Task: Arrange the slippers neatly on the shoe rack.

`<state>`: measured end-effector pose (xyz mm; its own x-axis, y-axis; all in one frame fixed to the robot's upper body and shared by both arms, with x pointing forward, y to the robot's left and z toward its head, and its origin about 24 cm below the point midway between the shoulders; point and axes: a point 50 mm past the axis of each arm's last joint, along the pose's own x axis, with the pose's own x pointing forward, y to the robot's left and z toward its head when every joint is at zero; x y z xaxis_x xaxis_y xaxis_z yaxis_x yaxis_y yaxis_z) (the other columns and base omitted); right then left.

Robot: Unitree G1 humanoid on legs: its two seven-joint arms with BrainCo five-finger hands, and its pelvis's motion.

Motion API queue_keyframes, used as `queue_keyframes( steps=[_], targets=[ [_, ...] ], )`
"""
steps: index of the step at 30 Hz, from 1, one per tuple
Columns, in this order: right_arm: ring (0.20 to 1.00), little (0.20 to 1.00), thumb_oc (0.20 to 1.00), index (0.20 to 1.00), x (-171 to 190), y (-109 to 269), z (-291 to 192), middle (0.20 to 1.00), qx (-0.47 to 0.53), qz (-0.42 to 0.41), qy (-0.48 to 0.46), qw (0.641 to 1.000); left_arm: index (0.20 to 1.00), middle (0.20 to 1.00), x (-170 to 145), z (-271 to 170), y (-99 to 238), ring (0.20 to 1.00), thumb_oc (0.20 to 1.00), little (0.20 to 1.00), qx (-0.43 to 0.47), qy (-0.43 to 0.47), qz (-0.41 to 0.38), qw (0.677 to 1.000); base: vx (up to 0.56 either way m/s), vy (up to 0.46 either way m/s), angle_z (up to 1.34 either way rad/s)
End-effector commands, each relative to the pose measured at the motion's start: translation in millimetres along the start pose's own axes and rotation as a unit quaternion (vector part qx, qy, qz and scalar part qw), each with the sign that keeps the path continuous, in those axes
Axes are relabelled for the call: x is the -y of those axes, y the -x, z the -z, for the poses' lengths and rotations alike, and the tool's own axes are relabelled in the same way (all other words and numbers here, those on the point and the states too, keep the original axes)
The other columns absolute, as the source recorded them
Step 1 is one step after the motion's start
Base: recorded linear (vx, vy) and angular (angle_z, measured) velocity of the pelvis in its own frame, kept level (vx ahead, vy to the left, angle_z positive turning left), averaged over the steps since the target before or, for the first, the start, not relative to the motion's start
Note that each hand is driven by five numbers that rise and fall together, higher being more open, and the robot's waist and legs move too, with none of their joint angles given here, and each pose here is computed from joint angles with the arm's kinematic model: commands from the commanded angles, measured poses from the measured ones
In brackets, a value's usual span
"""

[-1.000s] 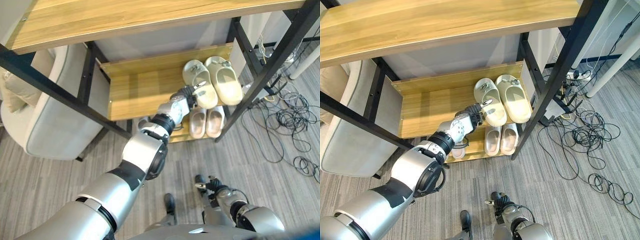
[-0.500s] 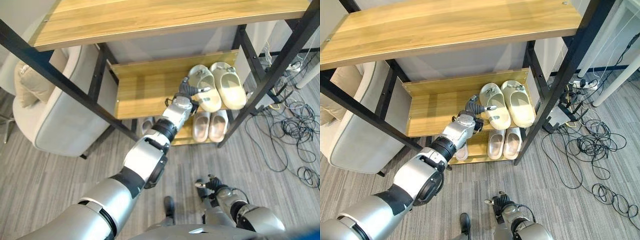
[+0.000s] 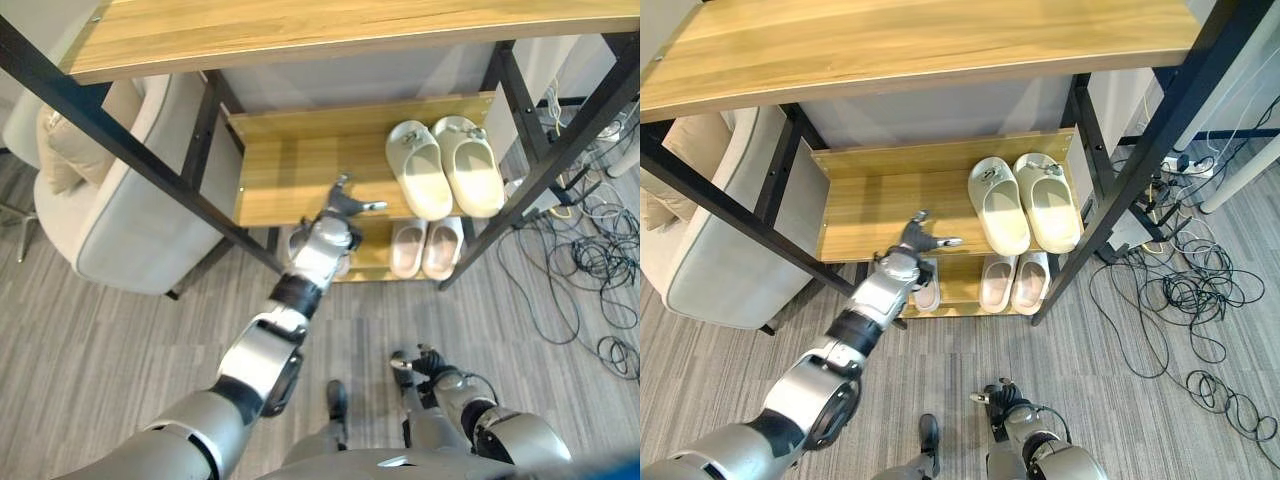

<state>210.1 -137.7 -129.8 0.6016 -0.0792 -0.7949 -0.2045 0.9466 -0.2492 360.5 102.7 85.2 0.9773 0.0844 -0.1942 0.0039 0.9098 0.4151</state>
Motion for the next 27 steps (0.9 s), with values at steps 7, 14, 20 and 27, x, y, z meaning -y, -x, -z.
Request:
queue_keyframes(
  steps=[7,14,20,27],
  targets=[
    [1.000,1.000,1.000,1.000,-19.5,5.4,22.7,1.000,-0.052,-0.021,-0.018,0.998,1.000,1.000,-57.8,42.0,25.0,1.000,1.000,1.000,0.013,-0.012,-0.084,0.996,0.02,0.005,0.07],
    [1.000,1.000,1.000,1.000,-32.5,12.8,46.5,1.000,-0.080,-0.037,0.012,0.996,1.000,1.000,-66.5,117.5,65.9,1.000,1.000,1.000,-0.115,-0.011,-0.057,0.992,0.03,0.014,0.06],
    [1.000,1.000,1.000,1.000,-13.2,5.0,19.5,1.000,-0.027,0.012,-0.012,1.000,1.000,1.000,-60.9,182.4,101.5,1.000,1.000,1.000,-0.242,-0.002,-0.058,0.969,0.01,0.027,0.01],
    [1.000,1.000,1.000,1.000,-4.9,8.1,36.2,1.000,-0.034,0.029,0.000,0.999,1.000,1.000,-61.0,270.7,150.1,1.000,1.000,1.000,-0.410,-0.072,-0.119,0.901,0.03,0.038,0.12]
  ],
)
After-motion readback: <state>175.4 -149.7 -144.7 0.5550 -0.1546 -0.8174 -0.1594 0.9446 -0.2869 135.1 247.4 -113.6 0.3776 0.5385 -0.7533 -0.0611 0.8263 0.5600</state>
